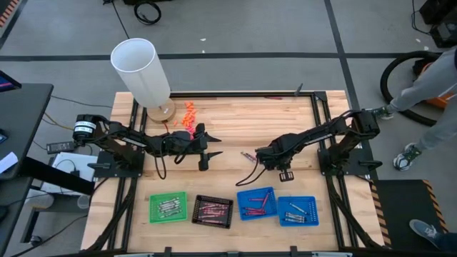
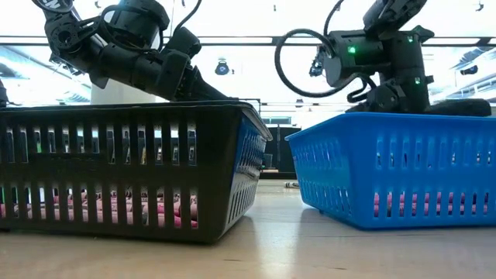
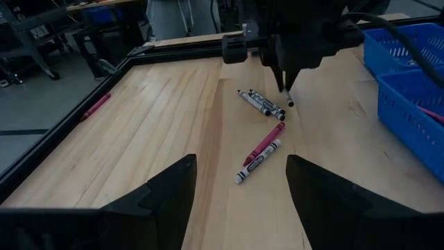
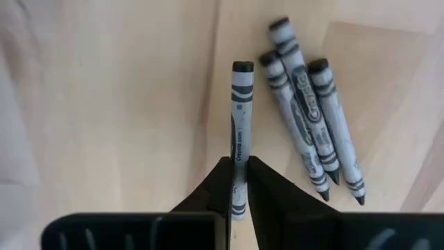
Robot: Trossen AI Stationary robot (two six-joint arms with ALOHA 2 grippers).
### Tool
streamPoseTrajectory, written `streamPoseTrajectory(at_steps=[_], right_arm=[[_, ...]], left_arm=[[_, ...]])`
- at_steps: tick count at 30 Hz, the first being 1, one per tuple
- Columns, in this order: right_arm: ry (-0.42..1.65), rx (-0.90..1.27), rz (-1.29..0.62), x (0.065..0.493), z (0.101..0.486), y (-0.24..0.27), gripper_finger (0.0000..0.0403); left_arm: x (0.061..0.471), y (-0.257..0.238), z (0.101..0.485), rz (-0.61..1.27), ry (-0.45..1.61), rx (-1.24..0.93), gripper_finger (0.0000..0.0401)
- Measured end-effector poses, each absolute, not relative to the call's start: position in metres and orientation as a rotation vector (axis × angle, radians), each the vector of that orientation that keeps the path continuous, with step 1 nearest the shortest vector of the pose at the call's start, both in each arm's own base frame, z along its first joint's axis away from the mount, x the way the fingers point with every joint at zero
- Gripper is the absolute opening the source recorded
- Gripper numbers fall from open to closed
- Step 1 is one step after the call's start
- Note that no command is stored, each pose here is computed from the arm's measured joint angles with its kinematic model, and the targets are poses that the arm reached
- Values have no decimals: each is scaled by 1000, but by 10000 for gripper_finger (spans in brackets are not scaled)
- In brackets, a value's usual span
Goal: Sort crayons
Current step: Put the black crayon into the right blue bin
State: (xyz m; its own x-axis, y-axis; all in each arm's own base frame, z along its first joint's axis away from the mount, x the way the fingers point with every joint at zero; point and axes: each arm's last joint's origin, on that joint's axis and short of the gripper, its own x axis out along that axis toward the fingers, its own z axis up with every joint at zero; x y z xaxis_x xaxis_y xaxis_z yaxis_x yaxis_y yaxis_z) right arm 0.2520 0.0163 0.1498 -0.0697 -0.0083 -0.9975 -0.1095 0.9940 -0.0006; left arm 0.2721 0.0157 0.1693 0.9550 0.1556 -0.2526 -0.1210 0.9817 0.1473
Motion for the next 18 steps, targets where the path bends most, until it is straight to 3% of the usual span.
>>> streamPoseTrajectory(at_steps=[18], right_arm=[[1627, -68, 64, 264, 180, 42, 41]], left_arm=[[272, 16, 169, 141, 267, 131, 235]])
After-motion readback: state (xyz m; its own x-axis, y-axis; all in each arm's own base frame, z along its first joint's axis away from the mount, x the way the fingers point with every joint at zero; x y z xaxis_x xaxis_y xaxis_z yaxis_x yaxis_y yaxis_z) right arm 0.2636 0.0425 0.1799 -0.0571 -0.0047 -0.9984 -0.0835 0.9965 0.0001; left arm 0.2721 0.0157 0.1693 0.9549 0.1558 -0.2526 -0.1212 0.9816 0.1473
